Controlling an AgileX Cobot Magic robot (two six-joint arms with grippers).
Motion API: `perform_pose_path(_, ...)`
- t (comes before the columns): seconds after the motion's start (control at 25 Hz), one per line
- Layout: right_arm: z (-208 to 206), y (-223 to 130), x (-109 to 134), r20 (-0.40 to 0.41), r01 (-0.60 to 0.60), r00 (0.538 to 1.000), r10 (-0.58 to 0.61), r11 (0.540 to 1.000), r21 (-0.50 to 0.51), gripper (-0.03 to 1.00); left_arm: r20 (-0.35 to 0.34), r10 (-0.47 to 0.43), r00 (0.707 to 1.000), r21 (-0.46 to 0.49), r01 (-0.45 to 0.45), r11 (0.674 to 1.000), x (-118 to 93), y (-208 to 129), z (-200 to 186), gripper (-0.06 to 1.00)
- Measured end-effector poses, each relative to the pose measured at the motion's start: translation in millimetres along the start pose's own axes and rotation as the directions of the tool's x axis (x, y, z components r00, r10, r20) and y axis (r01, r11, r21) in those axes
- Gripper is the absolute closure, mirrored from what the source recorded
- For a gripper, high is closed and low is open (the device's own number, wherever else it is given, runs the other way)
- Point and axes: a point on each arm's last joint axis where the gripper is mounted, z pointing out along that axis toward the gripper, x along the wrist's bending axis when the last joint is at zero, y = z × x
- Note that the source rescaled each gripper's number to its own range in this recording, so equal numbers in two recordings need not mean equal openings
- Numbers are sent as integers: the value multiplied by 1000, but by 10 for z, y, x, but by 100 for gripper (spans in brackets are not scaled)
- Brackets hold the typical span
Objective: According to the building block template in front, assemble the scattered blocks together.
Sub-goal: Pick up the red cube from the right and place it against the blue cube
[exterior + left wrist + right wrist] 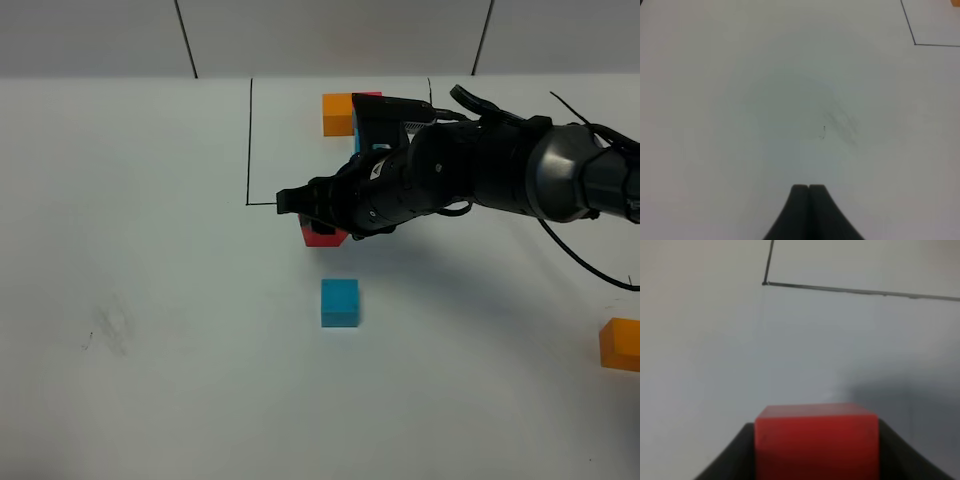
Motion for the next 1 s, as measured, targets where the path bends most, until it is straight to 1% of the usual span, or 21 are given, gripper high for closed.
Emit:
perform_pose_path(0.12, 70, -31, -10, 8, -19, 1000, 19, 1000, 12, 54, 0, -1, 1000, 0, 1, 1000, 0, 0, 0, 94)
perform_pose_path(0.32, 193, -96, -75, 45, -26, 999, 24, 999, 39, 54, 0, -1, 1000, 0, 1, 1000, 0, 0, 0, 94)
perform_pose_path(0.64, 192, -116, -139, 113, -34, 993, 28, 998, 54, 54, 0, -1, 1000, 0, 1, 1000, 0, 0, 0, 94)
perform_pose_path(0.8, 187, -135, -171, 153, -58, 987, 47, 996, 68, 54, 0, -1, 1000, 0, 1, 1000, 0, 0, 0, 94)
perform_pose_path(1.0, 189, -160, -153, 165, -68, 985, 55, 995, 73, 54, 0, -1, 1000, 0, 1, 1000, 0, 0, 0, 94)
